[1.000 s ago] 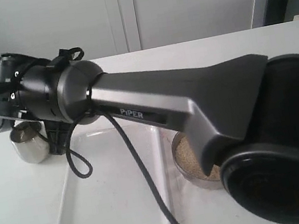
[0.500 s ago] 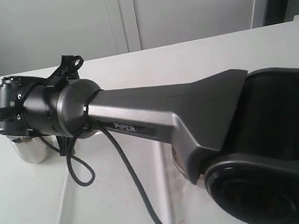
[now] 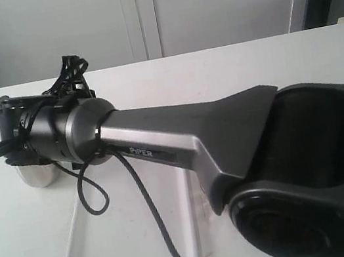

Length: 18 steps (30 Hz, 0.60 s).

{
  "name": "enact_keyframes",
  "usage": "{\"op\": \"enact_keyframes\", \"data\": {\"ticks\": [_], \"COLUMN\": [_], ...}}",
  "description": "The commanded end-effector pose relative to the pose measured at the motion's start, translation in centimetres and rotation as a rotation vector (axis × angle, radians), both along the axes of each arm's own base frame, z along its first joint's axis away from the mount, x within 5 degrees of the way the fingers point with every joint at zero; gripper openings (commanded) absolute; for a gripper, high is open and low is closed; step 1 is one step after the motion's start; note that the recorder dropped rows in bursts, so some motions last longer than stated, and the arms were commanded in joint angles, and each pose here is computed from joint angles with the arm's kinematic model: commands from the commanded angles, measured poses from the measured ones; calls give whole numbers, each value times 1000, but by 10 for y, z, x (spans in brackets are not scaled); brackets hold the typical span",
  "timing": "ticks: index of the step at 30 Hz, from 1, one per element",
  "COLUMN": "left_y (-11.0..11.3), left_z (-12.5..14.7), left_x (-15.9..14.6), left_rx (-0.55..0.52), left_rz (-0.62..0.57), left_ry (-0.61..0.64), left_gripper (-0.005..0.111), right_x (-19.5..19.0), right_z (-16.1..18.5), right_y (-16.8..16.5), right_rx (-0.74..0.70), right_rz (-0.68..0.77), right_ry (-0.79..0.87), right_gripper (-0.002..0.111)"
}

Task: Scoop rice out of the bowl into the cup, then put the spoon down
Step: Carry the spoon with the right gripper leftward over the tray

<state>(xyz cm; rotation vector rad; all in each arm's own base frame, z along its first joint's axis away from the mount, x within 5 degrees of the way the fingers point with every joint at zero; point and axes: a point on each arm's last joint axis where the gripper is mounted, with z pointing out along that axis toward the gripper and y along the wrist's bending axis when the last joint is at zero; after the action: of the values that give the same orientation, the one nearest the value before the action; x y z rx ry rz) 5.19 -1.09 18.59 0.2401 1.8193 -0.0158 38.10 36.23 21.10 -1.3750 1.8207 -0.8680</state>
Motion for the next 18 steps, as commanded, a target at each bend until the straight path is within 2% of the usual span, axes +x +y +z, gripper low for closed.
{"op": "enact_keyframes", "data": {"ticks": [1, 8, 18], "left_y": [0, 0, 0], "left_z": [-2, -2, -2], "left_x": [0, 0, 0], "left_rx": [-7, -7, -7], "left_rz": [0, 0, 0], "left_ry": [5, 5, 5], "left_gripper": [14, 14, 14], "right_x": [3, 6, 10], "right_z": [-5, -17, -11], "right_y": [2, 3, 4], "right_rx": [-20, -50, -83], "right_rz": [10, 4, 29], "right_ry": [-22, -49, -140], "right_gripper": [0, 0, 0]}}
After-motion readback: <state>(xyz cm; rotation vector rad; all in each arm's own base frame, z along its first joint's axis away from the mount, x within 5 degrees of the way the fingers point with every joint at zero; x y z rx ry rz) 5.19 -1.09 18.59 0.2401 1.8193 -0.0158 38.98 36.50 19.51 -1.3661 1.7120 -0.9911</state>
